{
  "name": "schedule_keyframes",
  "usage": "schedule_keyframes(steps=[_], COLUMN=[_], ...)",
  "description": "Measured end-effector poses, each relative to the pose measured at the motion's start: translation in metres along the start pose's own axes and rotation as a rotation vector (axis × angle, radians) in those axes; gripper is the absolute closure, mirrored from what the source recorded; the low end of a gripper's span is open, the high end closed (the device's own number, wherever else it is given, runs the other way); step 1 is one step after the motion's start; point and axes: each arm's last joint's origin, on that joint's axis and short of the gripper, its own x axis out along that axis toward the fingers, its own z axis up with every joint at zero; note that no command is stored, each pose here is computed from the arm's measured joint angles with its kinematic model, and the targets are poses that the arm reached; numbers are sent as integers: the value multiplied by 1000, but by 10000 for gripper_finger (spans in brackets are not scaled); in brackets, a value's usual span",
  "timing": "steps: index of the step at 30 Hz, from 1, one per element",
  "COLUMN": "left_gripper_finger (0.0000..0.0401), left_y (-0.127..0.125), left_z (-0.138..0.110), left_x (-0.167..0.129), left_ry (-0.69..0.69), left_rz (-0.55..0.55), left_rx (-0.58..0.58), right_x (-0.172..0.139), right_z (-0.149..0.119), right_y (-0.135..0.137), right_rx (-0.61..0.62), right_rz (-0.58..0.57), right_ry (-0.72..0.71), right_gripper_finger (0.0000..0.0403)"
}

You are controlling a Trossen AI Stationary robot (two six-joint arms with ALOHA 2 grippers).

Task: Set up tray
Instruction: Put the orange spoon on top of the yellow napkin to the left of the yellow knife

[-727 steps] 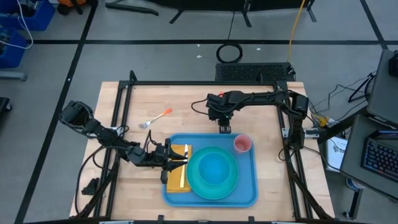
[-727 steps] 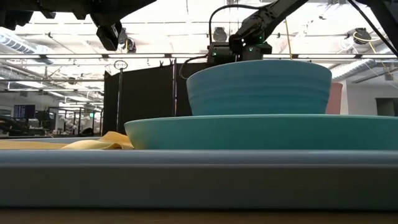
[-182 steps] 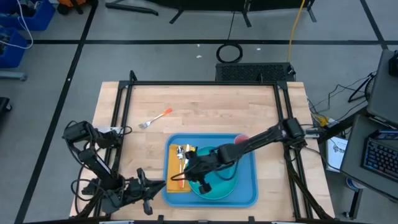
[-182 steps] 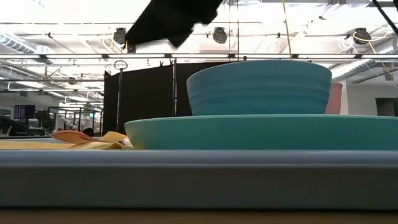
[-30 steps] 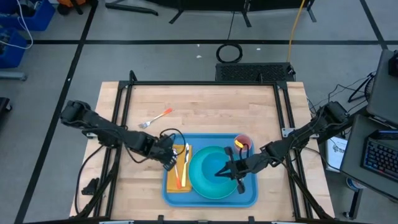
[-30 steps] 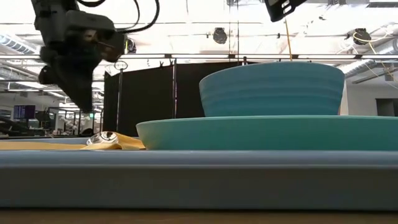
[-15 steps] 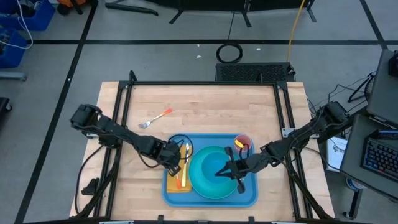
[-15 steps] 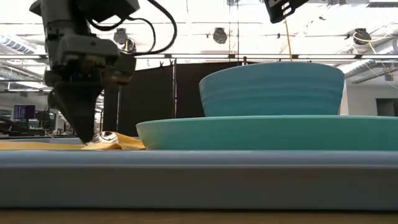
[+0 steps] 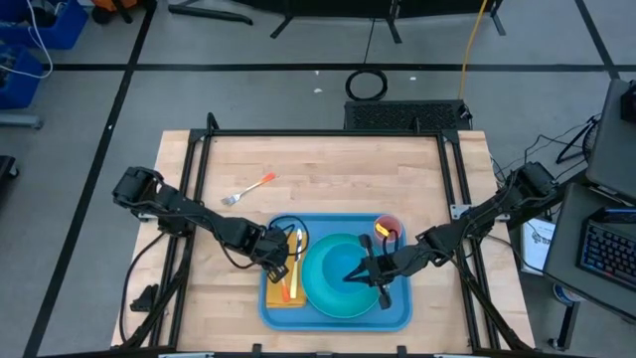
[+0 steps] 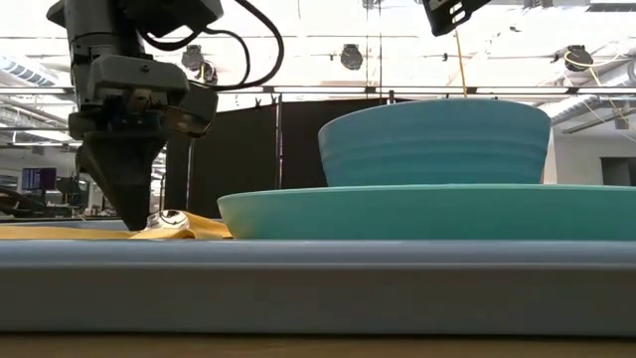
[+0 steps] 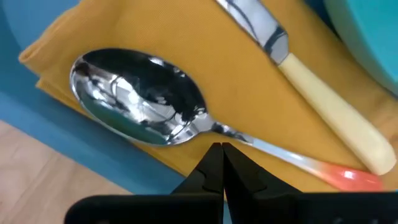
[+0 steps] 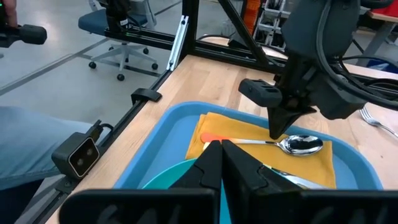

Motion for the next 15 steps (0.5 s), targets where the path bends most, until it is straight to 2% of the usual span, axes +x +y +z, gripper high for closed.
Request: schedule_keyframes(steps=[8,15], left_gripper_finger=[401,401], left_y=[0,0], left_z=[0,2], left_x=[1,17], left_ry=[6,52], left_rz=[0,10], left_rx=[2,-3], right_x=[0,0], right_z=[0,0], right_y=[0,0], right_rx=[0,1], right_rz=[0,0], right_ry=[-1,-2], right_gripper_finger=[403,403])
